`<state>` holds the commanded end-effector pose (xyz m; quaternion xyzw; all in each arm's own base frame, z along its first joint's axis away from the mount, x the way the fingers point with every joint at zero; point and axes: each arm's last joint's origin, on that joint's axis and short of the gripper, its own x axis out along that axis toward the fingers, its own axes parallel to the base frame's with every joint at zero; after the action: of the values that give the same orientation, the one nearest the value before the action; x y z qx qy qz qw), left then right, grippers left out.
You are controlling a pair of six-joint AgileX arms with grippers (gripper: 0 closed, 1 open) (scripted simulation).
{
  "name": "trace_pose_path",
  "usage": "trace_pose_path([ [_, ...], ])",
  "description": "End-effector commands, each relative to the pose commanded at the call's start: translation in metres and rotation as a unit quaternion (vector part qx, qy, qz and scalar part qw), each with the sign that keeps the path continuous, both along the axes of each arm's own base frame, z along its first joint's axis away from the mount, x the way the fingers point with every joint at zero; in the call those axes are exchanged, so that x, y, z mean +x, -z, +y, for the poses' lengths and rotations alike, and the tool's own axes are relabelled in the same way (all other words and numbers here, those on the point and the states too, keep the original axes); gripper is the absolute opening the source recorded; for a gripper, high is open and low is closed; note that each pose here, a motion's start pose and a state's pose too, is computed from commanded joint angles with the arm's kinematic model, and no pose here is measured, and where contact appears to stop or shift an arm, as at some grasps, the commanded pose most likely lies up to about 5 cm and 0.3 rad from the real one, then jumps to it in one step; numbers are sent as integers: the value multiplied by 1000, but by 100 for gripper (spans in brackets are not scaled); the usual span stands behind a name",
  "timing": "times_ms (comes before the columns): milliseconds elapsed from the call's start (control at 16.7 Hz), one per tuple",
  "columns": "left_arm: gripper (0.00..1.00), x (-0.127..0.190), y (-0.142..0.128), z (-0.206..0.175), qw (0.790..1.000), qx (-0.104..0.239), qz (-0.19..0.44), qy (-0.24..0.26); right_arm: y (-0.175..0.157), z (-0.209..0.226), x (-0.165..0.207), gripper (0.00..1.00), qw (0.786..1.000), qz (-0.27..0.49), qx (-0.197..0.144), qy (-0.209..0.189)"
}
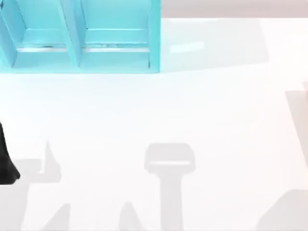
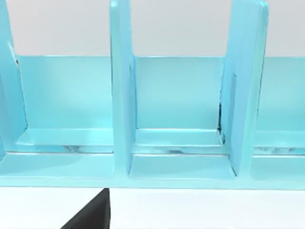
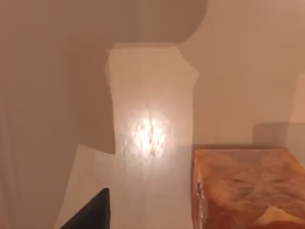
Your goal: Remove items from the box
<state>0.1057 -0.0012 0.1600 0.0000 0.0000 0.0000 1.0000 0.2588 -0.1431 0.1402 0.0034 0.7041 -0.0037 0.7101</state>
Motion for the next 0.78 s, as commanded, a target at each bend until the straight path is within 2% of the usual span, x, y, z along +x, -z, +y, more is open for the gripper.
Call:
trace_pose_path([
  [300, 100, 0, 0, 0, 1000, 0, 0, 0, 8, 0, -2, 100, 1000, 4, 3, 0],
  [780, 100, 0, 0, 0, 1000, 0, 0, 0, 8, 0, -2, 40, 1000, 4, 3, 0],
])
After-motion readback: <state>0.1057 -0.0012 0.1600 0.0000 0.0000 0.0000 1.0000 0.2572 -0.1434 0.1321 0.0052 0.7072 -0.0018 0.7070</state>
